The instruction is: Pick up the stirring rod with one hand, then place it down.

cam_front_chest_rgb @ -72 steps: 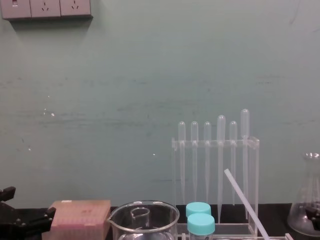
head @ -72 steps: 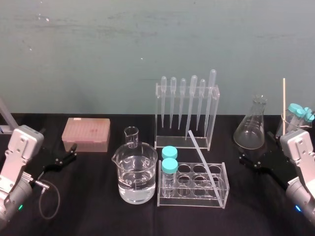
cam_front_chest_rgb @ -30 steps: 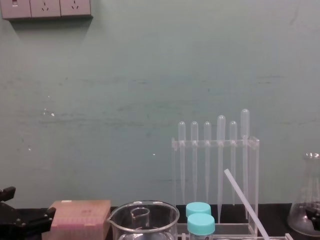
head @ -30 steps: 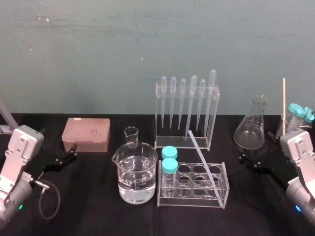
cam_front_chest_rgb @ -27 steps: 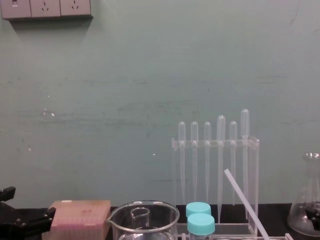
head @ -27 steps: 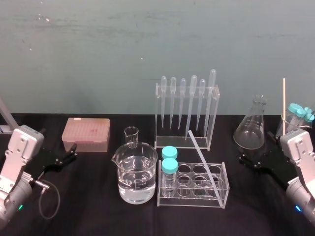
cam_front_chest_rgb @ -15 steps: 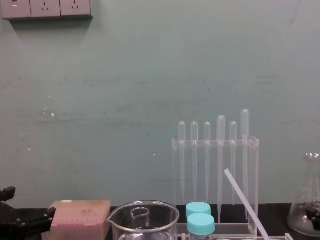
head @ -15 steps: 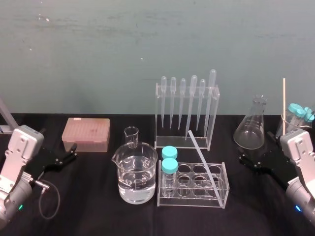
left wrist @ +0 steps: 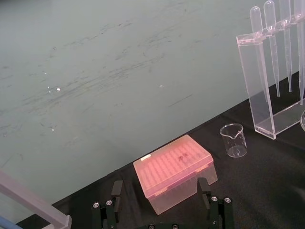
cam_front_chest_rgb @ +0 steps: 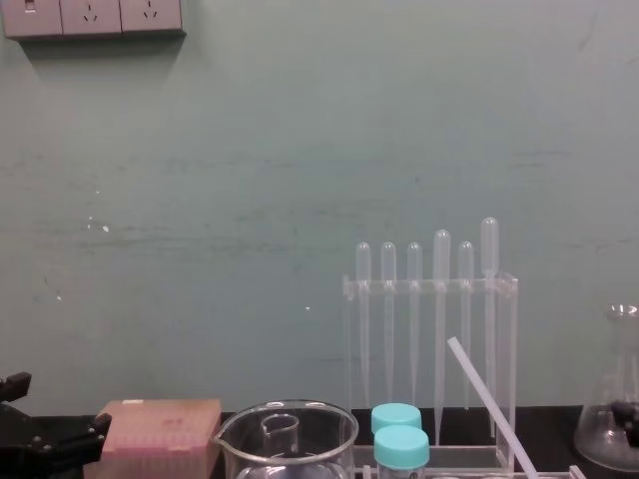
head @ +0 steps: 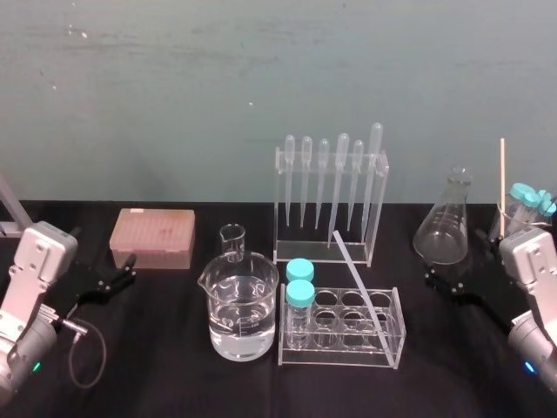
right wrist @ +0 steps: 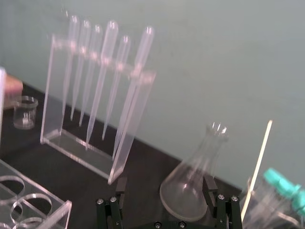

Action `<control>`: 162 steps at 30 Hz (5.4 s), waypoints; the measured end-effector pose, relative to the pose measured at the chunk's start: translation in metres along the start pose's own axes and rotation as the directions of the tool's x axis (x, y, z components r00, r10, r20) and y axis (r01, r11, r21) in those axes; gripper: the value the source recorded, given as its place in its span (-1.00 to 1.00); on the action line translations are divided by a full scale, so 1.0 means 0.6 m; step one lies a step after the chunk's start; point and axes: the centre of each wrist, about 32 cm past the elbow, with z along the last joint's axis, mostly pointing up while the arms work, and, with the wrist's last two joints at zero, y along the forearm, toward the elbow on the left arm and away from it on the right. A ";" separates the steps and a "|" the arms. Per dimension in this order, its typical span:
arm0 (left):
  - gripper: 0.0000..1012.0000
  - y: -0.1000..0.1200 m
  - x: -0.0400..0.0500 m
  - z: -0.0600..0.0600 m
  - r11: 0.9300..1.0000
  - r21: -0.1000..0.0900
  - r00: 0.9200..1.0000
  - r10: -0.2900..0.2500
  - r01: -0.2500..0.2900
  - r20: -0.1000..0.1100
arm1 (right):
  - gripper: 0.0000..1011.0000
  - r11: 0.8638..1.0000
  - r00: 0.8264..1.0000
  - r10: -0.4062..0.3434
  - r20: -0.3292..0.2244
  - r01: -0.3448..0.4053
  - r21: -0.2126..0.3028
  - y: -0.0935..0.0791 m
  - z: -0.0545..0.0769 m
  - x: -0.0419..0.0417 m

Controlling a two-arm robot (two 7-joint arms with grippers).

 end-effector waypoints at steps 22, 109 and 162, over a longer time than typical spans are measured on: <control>0.98 0.000 0.000 0.000 1.000 0.000 1.000 0.000 0.000 0.000 | 0.98 0.850 0.938 0.346 0.020 -0.323 0.417 0.046 0.046 -0.016; 0.98 0.000 0.000 0.000 1.000 0.000 1.000 0.000 0.000 0.000 | -0.86 0.826 0.756 0.563 -0.334 -0.516 0.226 0.103 0.040 -0.005; 0.98 0.000 0.000 0.000 1.000 0.000 1.000 0.000 0.000 0.000 | -0.86 0.743 0.859 0.458 -0.230 -0.228 0.629 0.123 0.018 -0.017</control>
